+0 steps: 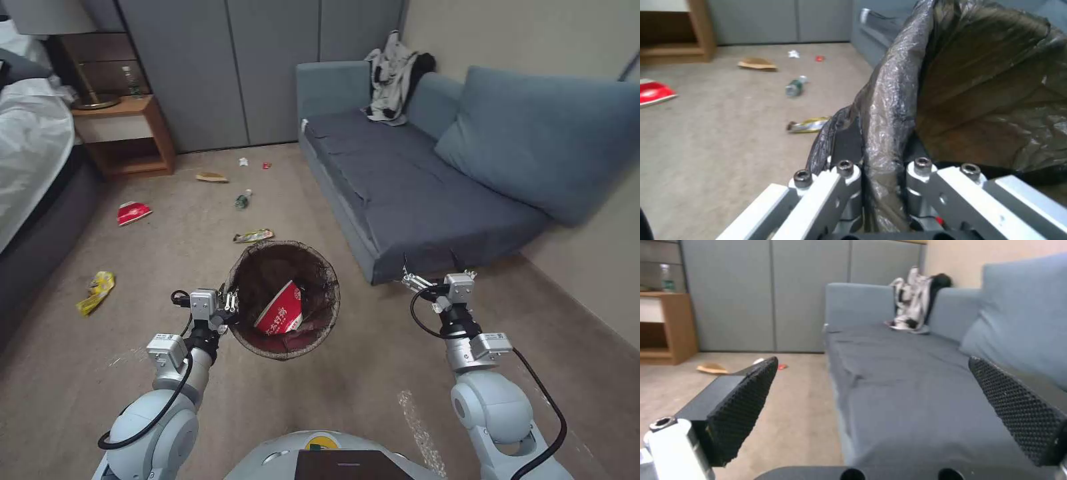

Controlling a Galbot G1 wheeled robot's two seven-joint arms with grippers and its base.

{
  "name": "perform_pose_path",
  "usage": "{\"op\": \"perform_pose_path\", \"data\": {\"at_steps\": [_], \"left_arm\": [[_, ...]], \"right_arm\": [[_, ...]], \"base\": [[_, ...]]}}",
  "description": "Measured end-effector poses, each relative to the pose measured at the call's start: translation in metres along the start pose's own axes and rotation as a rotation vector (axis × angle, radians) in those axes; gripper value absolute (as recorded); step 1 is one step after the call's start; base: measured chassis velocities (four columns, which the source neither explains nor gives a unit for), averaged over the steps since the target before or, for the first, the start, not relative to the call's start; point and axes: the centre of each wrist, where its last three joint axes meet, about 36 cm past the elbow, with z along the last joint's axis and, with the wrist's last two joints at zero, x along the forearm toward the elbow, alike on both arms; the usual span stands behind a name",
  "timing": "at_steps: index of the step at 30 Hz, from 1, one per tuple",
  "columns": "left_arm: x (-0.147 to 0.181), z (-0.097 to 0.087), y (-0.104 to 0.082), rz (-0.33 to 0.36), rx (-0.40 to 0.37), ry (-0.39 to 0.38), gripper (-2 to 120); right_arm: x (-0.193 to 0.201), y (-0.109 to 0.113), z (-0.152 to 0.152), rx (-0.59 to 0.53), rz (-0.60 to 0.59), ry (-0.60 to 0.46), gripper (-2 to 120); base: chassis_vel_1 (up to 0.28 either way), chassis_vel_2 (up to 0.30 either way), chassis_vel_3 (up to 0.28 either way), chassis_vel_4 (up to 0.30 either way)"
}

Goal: Pick up the trash bin, then pick up the garbage from the floor and place it into the trash bin.

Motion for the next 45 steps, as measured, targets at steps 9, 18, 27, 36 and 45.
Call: {"op": "perform_pose_path", "data": {"at_steps": [9, 18, 27, 36, 45], "left_arm": [[0.001, 0.001, -0.001, -0.002, 0.001, -0.004, 7], [0.002, 0.000, -0.002, -0.001, 0.002, -0.008, 7], [0.002, 0.001, -0.003, -0.002, 0.004, -0.020, 7], [0.000, 0.003, -0.002, -0.010, 0.003, -0.034, 7], [0.000, 0.004, -0.002, -0.014, 0.005, -0.036, 7]], "right_arm": [[-0.001, -0.001, -0.004, 0.005, 0.017, 0.007, 100], [-0.002, 0.001, -0.006, 0.004, 0.019, 0.007, 100], [-0.002, 0.002, -0.009, 0.007, 0.023, 0.010, 100], [-0.001, 0.003, -0.010, 0.005, 0.033, 0.022, 100], [-0.001, 0.003, -0.011, 0.001, 0.053, 0.030, 100]], "base": [[0.120, 0.095, 0.105, 0.114], [0.102, 0.105, 0.110, 0.117], [0.114, 0.105, 0.097, 0.097], [0.035, 0.027, 0.023, 0.023], [0.000, 0.000, 0.000, 0.000]]}}
